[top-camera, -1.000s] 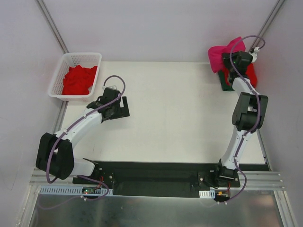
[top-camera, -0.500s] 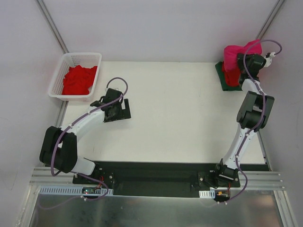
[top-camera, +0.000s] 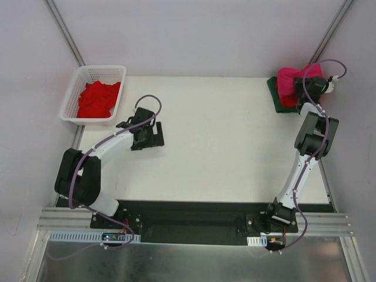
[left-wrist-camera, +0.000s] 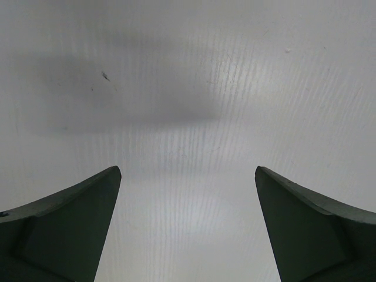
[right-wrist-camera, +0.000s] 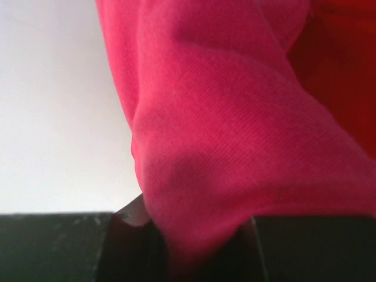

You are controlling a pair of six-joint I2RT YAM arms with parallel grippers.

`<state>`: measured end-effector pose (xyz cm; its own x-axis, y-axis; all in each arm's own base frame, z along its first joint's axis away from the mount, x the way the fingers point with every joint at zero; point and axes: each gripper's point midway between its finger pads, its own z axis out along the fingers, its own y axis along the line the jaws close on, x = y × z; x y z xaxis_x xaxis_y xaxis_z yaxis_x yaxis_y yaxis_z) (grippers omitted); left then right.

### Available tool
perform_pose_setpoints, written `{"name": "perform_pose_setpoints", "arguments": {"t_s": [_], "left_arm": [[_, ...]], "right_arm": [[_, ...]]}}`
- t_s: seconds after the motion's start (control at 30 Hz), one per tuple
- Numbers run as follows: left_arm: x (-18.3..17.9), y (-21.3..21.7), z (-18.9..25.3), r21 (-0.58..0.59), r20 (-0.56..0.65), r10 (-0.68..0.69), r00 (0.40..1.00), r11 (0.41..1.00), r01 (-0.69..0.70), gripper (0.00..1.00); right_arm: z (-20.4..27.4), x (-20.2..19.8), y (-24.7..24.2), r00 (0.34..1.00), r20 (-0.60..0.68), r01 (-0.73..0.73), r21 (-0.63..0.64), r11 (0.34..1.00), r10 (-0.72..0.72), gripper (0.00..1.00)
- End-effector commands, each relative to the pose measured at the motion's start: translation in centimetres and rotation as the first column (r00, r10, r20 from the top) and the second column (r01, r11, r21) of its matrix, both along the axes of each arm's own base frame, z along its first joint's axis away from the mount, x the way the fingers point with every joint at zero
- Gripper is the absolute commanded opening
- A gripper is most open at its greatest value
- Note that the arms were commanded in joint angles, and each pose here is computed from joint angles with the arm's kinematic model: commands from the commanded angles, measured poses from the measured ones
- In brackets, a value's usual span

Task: Fold and stack the t-shirts
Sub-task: Put the neatly folded tshirt into the corner of the board with the right arm

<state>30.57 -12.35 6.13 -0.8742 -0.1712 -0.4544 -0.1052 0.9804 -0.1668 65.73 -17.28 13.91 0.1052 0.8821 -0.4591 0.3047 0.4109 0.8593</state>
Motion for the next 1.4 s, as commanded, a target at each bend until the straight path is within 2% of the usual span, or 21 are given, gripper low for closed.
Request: {"name": "perform_pose_setpoints", "arguments": {"t_s": [0.0,0.3,0.37,0.4,0.47,0.5,0.6,0.8,0.87,0.9,0.93,1.03,1.1,1.13,1.17,1.23,1.33,1.37], "left_arm": [[1.2,-1.1,0.9,-0.038,0.017,0.002,1.000,0.999,-0.001,0.99],[1.4,-1.1,1.0,-0.034,0.020,0.003,1.000,0.999,-0.002,0.99],[1.4,-1.1,1.1,-0.033,0.022,0.004,1.000,0.999,-0.003,0.99],[1.4,-1.1,1.0,-0.033,0.020,0.004,1.000,0.999,-0.003,0.99],[1.3,-1.0,1.0,-0.031,0.019,0.004,1.000,1.000,-0.004,0.99],[1.3,-1.0,1.0,-0.031,0.021,0.003,1.000,1.000,-0.002,0.99],[1.2,-0.9,0.9,-0.028,0.018,0.004,1.000,1.000,-0.003,0.99],[1.1,-0.8,1.2,-0.029,0.030,0.006,1.000,1.000,-0.005,0.99],[1.0,-0.8,1.5,-0.032,0.038,0.003,0.999,0.999,-0.002,0.99],[1.1,-0.8,1.7,-0.032,0.042,0.004,0.999,0.999,-0.002,0.99],[1.1,-0.8,1.8,-0.031,0.047,0.003,0.999,1.000,-0.002,0.99],[1.2,-0.8,2.3,-0.037,0.063,0.002,0.998,0.999,0.000,0.99],[1.2,-0.8,2.7,-0.042,0.074,0.004,0.997,0.999,-0.001,0.99],[1.1,-0.7,2.8,-0.042,0.078,0.005,0.997,0.999,-0.001,0.99],[1.0,-0.6,3.1,-0.044,0.087,0.006,0.996,0.999,-0.002,0.99],[0.8,-0.5,3.4,-0.047,0.098,0.009,0.995,0.999,-0.004,0.99],[0.4,-0.1,3.9,-0.046,0.120,0.017,0.993,0.999,-0.012,0.99],[0.3,0.0,4.3,-0.045,0.135,0.021,0.991,0.999,-0.015,0.99]], "right_arm": [[7.3,0.7,-1.9,0.983,0.181,0.015,-0.053,0.998,-0.005,0.01],[6.1,0.6,-2.4,0.986,0.168,0.010,-0.051,0.999,-0.001,0.02],[5.9,0.6,-2.4,0.986,0.166,0.006,-0.050,0.999,0.002,0.17],[5.8,0.6,-2.4,0.986,0.164,0.006,-0.047,0.999,0.001,0.40],[5.9,0.6,-2.4,0.986,0.164,0.005,-0.052,0.999,0.004,0.53],[5.8,0.5,-2.4,0.987,0.162,0.004,-0.053,0.999,0.004,0.67],[6.0,0.2,-2.2,0.986,0.165,-0.002,-0.067,0.998,0.013,0.80],[6.6,-1.5,-2.2,0.987,0.160,0.020,-0.074,0.997,-0.008,0.85],[5.5,-2.7,-2.1,0.991,0.133,0.024,-0.064,0.998,-0.016,0.85],[7.1,-3.4,-2.0,0.987,0.159,0.029,-0.077,0.997,-0.016,0.86],[5.2,-4.4,-1.8,0.992,0.120,0.032,-0.063,0.998,-0.025,0.86],[6.6,-6.4,-1.6,0.989,0.142,0.051,-0.072,0.996,-0.040,0.86],[5.3,-8.0,-1.5,0.993,0.108,0.058,-0.066,0.996,-0.051,0.86],[6.7,-8.8,-1.7,0.991,0.124,0.068,-0.082,0.994,-0.057,0.86],[5.6,-9.7,-1.4,0.994,0.098,0.065,-0.075,0.995,-0.058,0.86],[7.0,-11.1,-1.3,0.992,0.113,0.069,-0.088,0.994,-0.059,0.87],[6.2,-13.3,-0.4,0.995,0.083,0.063,-0.083,0.995,-0.056,0.86],[7.5,-14.2,0.0,0.994,0.092,0.063,-0.091,0.994,-0.054,0.87]]}}
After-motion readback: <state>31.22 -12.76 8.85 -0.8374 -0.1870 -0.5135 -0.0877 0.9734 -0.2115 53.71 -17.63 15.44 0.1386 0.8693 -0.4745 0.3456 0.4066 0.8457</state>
